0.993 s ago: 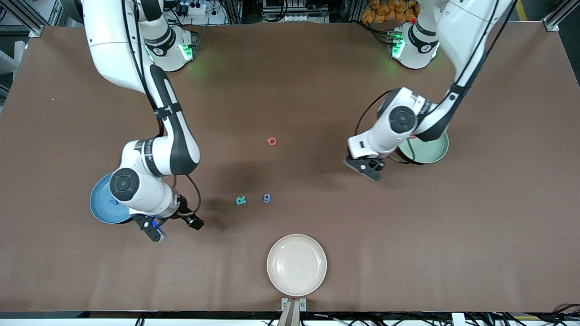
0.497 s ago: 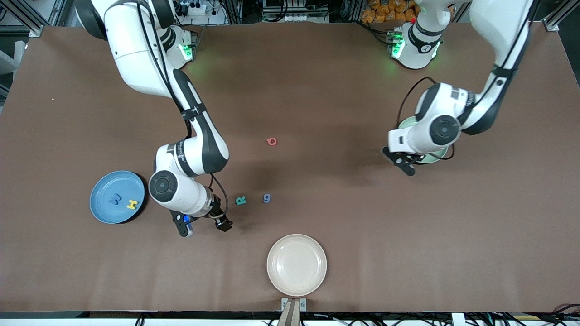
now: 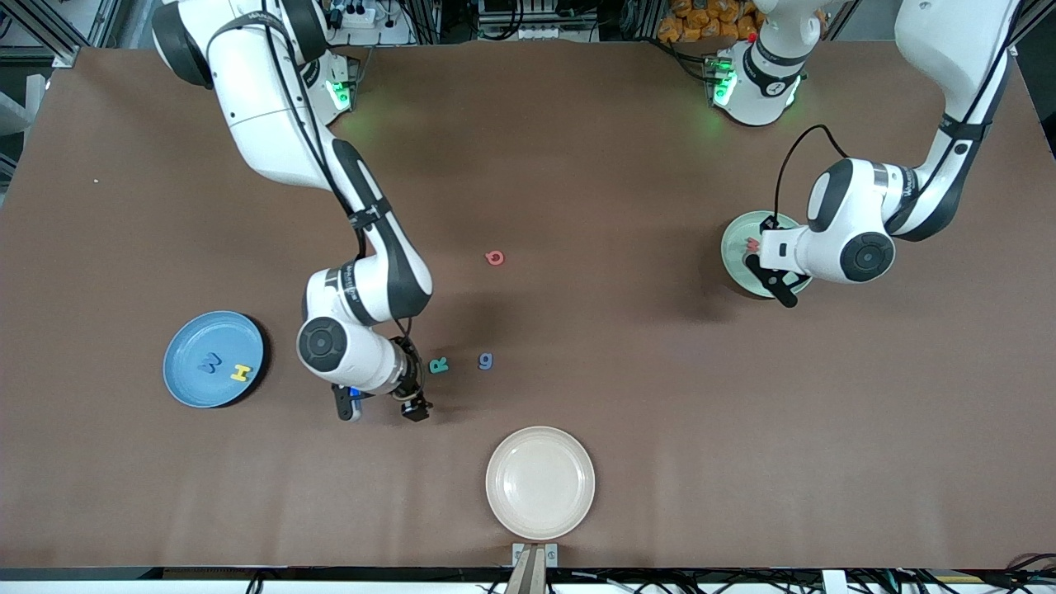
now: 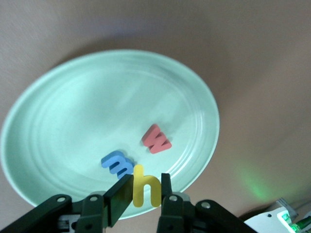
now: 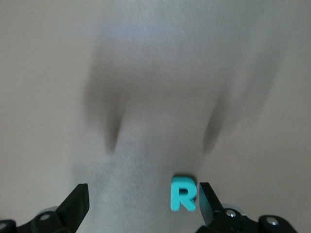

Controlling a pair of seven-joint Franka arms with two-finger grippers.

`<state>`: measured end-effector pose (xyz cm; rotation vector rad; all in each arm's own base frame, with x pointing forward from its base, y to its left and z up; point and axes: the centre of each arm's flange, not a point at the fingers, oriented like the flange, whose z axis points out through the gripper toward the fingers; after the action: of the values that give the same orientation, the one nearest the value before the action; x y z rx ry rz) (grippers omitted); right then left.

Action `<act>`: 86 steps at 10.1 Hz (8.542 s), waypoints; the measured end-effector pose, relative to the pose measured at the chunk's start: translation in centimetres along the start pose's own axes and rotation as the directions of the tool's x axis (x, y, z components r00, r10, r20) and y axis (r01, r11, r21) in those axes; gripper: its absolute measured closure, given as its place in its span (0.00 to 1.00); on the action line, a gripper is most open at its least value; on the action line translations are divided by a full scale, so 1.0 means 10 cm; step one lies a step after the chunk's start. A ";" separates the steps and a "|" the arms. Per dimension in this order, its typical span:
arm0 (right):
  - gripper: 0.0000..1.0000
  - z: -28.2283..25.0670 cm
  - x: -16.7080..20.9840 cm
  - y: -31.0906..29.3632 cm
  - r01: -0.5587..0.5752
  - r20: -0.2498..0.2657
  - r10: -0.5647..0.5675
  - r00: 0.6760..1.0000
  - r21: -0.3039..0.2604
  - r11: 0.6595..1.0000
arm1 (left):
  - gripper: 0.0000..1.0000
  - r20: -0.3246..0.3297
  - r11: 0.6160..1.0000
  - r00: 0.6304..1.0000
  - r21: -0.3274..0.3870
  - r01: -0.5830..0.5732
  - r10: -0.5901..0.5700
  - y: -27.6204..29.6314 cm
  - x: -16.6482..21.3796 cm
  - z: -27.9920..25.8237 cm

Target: Sort uppercase to blue plate, lowercase to green plate

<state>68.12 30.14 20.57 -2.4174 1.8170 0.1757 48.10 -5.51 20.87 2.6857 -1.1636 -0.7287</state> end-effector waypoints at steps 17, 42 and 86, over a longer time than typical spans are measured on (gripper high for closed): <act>0.00 0.31 -0.25 0.13 -0.123 -0.065 0.121 0.991 -0.030 0.992 | 0.15 -0.010 0.993 0.994 -0.022 0.113 -0.113 -0.11 0.14 -0.04; 0.71 -0.27 1.02 -0.02 0.105 -0.196 -0.109 0.975 -0.027 0.994 | 0.15 -0.771 0.837 0.352 -0.411 0.362 -0.530 1.84 2.78 -1.49; 0.00 -1.10 3.36 1.23 0.521 0.003 -0.530 0.848 -0.188 0.832 | 0.59 -0.943 0.957 0.328 0.152 0.248 0.065 2.92 4.19 0.13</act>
<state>65.86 -6.84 25.77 -2.9662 1.1128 0.2376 52.95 -55.62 12.45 2.5548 -0.7382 1.0625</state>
